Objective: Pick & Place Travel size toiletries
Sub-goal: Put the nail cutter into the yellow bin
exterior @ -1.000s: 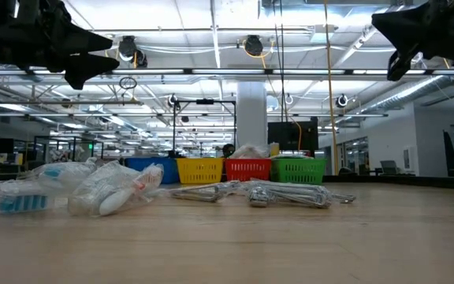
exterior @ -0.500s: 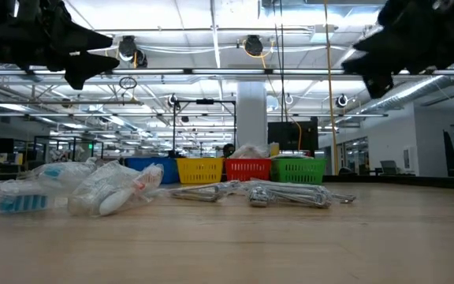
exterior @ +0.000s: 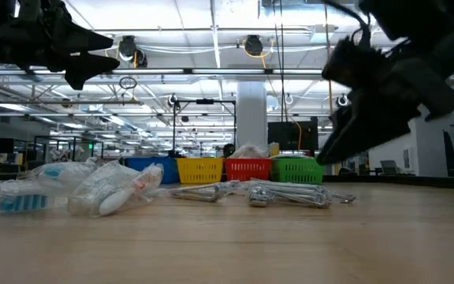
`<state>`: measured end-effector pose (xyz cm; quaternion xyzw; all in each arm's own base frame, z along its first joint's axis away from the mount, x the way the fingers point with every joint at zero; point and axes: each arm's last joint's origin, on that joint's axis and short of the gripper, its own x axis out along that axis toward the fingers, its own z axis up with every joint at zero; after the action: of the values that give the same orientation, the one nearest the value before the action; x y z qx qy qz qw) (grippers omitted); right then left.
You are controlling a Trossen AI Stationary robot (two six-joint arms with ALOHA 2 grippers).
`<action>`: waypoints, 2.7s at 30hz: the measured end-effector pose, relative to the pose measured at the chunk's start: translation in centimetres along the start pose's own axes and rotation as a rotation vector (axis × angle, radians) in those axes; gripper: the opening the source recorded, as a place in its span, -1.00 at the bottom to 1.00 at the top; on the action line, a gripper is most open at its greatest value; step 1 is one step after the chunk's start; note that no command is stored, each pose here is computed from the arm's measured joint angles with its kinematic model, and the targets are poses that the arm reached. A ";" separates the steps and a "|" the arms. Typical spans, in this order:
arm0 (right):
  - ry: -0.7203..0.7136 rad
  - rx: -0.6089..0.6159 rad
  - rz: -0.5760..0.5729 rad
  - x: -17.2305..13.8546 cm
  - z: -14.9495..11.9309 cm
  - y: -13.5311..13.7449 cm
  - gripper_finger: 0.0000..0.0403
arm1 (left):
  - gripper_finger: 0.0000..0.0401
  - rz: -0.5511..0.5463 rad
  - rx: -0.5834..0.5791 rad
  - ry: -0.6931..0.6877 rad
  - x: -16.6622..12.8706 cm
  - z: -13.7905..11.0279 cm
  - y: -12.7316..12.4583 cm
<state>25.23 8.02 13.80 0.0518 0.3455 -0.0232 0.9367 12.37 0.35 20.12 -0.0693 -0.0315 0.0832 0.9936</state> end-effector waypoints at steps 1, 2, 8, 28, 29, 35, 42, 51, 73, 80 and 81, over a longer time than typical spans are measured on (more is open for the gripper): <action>0.018 0.004 -0.007 0.3 -0.2 0.0 -0.20 | 0.31 0.000 0.000 0.000 0.0 0.0 0.0; 0.028 0.012 -0.010 0.7 -0.3 0.1 -0.20 | 0.31 0.000 0.000 0.000 0.0 0.0 0.0; 0.087 0.046 -0.017 1.8 -1.7 0.7 -0.21 | 0.31 0.000 -0.001 -0.003 0.0 0.0 0.0; 0.128 0.082 -0.173 2.7 -3.0 0.2 -0.23 | 0.31 0.082 -0.009 -0.040 0.0 0.3 0.2; 0.128 0.092 -0.176 2.7 -2.9 0.1 -0.23 | 0.31 0.082 -0.009 -0.040 0.0 0.3 0.2; 0.100 0.140 -0.130 1.4 -1.9 0.0 -0.23 | 0.31 0.082 -0.008 -0.037 0.0 0.3 0.2; 0.010 0.251 -0.125 0.2 -0.3 -0.4 -0.23 | 0.31 0.083 -0.008 -0.038 0.0 0.3 0.2; 0.090 0.157 -0.254 0.5 -1.5 -1.2 -0.23 | 0.31 0.082 -0.010 -0.038 0.0 0.3 0.2; 0.176 0.108 -0.216 2.7 -3.1 -0.9 -0.28 | 0.31 0.076 -0.032 -0.033 0.0 0.2 0.2; 0.172 0.071 -0.184 2.1 -2.7 -0.9 -0.69 | 0.31 0.074 -0.058 -0.033 0.0 0.2 0.2; 0.172 0.059 -0.181 2.0 -2.6 -0.9 -0.76 | 0.31 0.073 -0.067 -0.033 0.0 0.2 0.2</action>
<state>25.02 7.46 10.42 0.0498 0.4269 -0.1134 0.8958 12.31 0.57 20.33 -0.1022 -0.0483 0.1196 0.9864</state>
